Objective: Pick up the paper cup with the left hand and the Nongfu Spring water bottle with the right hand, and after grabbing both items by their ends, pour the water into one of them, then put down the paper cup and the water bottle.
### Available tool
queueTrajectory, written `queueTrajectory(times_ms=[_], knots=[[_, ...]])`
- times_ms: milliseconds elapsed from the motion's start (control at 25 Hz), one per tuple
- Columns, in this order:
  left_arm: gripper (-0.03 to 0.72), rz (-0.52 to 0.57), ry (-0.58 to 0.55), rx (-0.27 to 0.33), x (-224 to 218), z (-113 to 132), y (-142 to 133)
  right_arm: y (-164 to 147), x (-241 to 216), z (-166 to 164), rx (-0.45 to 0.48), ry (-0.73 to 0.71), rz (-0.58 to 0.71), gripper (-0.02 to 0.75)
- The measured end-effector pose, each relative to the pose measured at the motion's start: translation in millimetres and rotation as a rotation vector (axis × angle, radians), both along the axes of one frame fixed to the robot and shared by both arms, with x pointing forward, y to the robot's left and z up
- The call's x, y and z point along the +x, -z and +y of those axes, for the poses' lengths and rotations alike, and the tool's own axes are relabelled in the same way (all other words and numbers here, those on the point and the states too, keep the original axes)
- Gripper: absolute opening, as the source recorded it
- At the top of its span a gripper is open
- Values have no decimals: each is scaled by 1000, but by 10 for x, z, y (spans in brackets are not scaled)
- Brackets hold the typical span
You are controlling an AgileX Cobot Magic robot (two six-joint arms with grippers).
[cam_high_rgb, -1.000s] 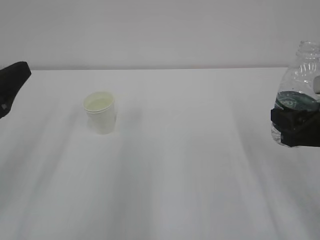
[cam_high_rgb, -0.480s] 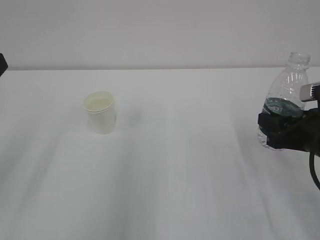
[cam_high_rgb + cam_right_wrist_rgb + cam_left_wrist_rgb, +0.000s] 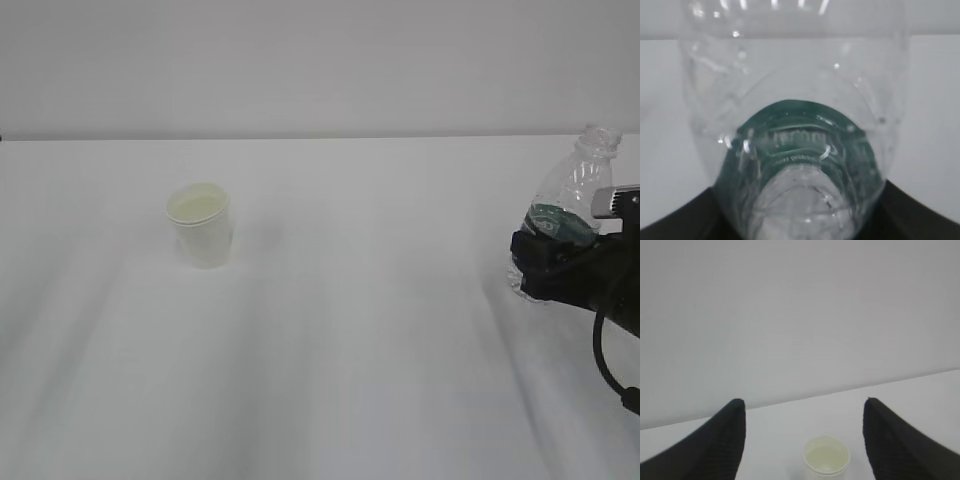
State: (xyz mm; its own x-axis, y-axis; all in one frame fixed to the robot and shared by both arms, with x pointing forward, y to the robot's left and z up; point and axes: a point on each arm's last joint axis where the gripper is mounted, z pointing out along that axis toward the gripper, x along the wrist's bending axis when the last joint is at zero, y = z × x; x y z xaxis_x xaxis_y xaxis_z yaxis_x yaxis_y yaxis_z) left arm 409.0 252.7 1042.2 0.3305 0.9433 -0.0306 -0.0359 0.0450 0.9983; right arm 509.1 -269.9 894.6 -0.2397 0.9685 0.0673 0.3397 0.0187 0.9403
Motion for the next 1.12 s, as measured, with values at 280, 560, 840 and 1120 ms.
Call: queueTrajectory(times_ms=[280,560,840,1120], knots=[[524,9,-2,3,-1,2,8,201,30,-25,28,41,5,420],[523,11,-2,4,-1,2,9,436,84,-37,10,52,51,420],[519,10,6,20,-4,-6,13,470,241,-31,-7,44,17,420],[513,18,8,30,-4,-7,23,481,352,-27,-7,43,-7,420]])
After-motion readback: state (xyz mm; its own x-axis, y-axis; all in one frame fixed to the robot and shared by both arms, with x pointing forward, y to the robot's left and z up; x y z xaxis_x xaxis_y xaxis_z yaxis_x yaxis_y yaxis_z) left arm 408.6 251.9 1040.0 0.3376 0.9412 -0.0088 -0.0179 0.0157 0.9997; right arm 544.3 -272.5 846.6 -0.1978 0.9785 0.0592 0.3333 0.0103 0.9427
